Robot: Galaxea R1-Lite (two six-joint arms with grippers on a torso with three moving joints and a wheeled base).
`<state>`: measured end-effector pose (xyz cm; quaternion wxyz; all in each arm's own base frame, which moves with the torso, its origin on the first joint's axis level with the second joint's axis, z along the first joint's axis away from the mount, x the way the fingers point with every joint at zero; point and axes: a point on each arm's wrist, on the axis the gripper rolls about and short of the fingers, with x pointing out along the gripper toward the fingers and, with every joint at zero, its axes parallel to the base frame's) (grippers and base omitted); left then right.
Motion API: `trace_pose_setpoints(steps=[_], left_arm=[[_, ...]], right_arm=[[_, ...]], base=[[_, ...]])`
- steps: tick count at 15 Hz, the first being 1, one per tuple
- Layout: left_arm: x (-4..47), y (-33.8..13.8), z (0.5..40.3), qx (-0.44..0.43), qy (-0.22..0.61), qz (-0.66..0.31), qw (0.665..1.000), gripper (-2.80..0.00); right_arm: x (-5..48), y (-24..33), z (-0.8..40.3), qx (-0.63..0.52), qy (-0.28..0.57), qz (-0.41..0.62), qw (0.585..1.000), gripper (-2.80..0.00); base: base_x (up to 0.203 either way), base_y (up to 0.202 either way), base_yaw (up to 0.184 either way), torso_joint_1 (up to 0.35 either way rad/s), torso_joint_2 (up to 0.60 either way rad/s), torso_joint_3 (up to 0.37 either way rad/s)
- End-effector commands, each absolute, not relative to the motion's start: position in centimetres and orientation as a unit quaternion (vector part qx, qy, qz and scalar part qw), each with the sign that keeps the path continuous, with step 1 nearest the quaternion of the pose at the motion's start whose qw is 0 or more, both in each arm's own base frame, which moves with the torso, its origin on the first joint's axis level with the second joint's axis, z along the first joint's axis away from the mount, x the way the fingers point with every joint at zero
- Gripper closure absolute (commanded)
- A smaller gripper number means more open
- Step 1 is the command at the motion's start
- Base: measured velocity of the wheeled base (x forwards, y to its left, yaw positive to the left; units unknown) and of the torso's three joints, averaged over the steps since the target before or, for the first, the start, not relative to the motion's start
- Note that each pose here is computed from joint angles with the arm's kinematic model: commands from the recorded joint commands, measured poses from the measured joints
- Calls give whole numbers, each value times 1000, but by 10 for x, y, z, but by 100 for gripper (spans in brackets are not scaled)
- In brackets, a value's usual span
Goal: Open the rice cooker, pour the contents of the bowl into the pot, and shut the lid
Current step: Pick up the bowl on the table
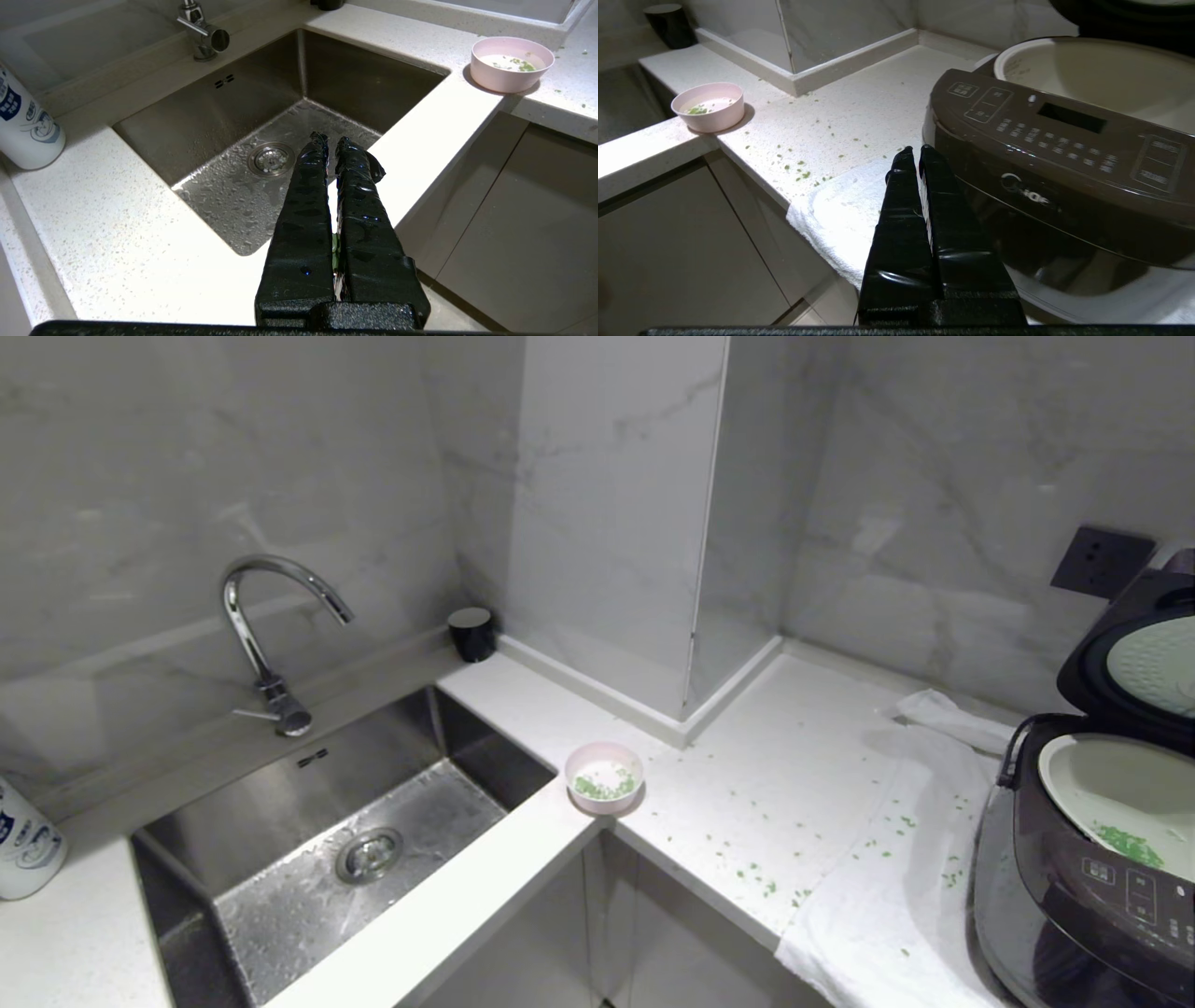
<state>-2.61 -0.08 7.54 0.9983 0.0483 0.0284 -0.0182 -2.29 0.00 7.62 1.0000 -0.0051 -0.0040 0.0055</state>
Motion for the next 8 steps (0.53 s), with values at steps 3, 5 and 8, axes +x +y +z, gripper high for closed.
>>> trace_pose_setpoints(steps=[3,5,8], left_arm=[[-26,-1,75,49,29,-18,998,0],[-26,-1,75,49,30,-18,998,0],[-26,-1,75,49,29,-18,998,0]], right_arm=[[-23,0,76,-5,-3,6,1000,0],[-23,0,76,-5,-3,6,1000,0],[-23,0,76,-5,-3,6,1000,0]], base=[[0,0,0,0,0,0],[0,0,0,0,0,0],[2,6,-147,5,1,0]])
